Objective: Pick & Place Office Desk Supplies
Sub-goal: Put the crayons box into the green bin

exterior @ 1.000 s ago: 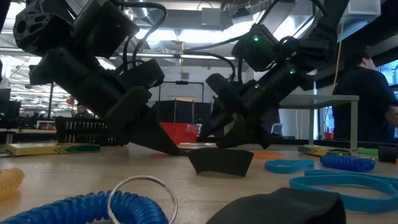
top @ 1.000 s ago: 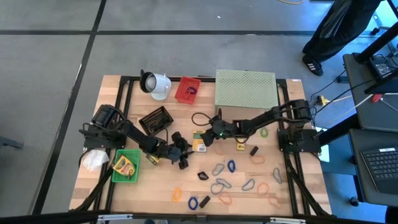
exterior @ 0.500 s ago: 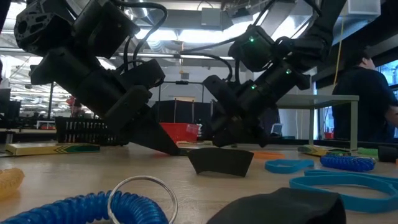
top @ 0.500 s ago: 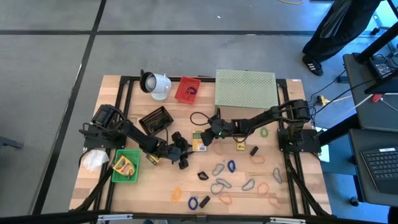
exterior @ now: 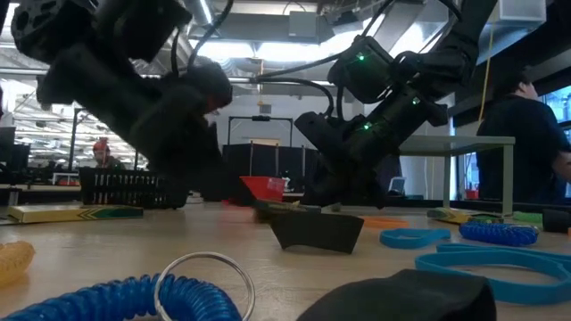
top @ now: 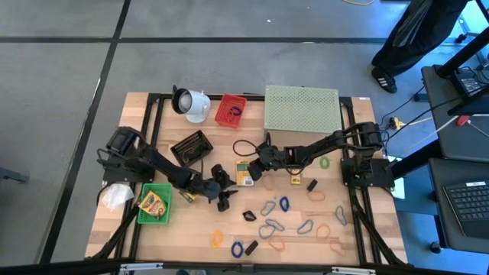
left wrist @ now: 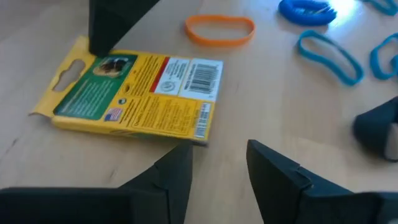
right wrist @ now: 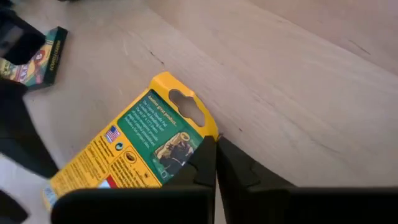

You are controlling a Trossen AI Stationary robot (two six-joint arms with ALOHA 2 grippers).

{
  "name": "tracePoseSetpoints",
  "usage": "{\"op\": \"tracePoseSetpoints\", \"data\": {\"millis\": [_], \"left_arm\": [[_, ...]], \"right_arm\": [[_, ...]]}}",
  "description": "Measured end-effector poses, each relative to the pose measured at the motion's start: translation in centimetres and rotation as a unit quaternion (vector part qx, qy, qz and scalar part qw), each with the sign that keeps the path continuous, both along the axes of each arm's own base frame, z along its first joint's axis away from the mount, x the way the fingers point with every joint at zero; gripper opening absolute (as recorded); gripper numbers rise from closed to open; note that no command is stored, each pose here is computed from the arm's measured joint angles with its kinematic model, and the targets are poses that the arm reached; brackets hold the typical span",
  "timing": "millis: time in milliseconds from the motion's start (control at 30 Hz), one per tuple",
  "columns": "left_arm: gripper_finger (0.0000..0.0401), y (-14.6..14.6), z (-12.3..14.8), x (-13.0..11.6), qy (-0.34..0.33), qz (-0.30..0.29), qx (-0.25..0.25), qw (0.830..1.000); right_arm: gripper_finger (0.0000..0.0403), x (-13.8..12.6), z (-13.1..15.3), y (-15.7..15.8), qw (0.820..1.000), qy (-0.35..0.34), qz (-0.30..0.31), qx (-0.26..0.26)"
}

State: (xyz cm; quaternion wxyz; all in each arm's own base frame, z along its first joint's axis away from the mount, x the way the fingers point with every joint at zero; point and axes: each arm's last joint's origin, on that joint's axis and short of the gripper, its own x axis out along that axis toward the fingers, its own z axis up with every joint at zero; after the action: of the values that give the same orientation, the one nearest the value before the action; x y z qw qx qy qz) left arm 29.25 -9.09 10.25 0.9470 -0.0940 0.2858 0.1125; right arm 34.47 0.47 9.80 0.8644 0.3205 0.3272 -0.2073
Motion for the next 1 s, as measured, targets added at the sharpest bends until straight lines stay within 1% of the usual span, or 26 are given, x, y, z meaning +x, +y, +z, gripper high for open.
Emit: {"op": "tracePoseSetpoints", "data": {"millis": [167, 267, 333, 400, 500, 667, 800, 900, 1000], "left_arm": [[0.015, -0.2, 1.7, -0.5, -0.008, -0.008, -0.004, 1.0], [0.015, 0.0, 2.6, -1.0, 0.001, -0.002, 0.003, 1.0], [0.0151, 0.1, 3.0, -1.2, 0.004, 0.007, -0.001, 1.0], [0.0151, 0.3, 3.3, -1.5, 0.011, 0.015, -0.007, 1.0], [0.0151, 0.4, 3.5, -1.6, 0.013, 0.019, -0.008, 1.0], [0.016, 0.9, 3.5, -1.4, 0.017, 0.011, -0.024, 1.0], [0.0169, 1.2, 3.5, -1.3, 0.022, 0.002, -0.036, 0.999], [0.0173, 1.4, 3.5, -1.2, 0.021, -0.004, -0.021, 1.0], [0.0175, 1.5, 3.8, -0.9, 0.005, -0.012, -0.007, 1.0]], "right_arm": [[0.0004, 0.0, 0.1, 0.0, 1.0, 0.002, 0.014, -0.013], [0.0003, 0.0, 0.3, 0.1, 0.999, 0.003, 0.027, -0.024], [0.0002, -0.1, 0.4, 0.2, 0.999, 0.005, 0.04, -0.034], [0.0001, -0.1, 0.5, 0.5, 0.996, 0.007, 0.066, -0.052], [0.0001, 0.0, 0.6, 1.3, 0.989, 0.003, 0.123, -0.076], [0.0001, 0.0, 0.8, 2.9, 0.971, -0.004, 0.201, -0.126], [0.0, 0.1, 1.2, 4.3, 0.948, -0.025, 0.262, -0.179], [0.0, 0.2, 1.4, 5.4, 0.926, -0.043, 0.304, -0.218], [0.0, 0.3, 1.8, 6.3, 0.911, -0.059, 0.329, -0.243]]}}
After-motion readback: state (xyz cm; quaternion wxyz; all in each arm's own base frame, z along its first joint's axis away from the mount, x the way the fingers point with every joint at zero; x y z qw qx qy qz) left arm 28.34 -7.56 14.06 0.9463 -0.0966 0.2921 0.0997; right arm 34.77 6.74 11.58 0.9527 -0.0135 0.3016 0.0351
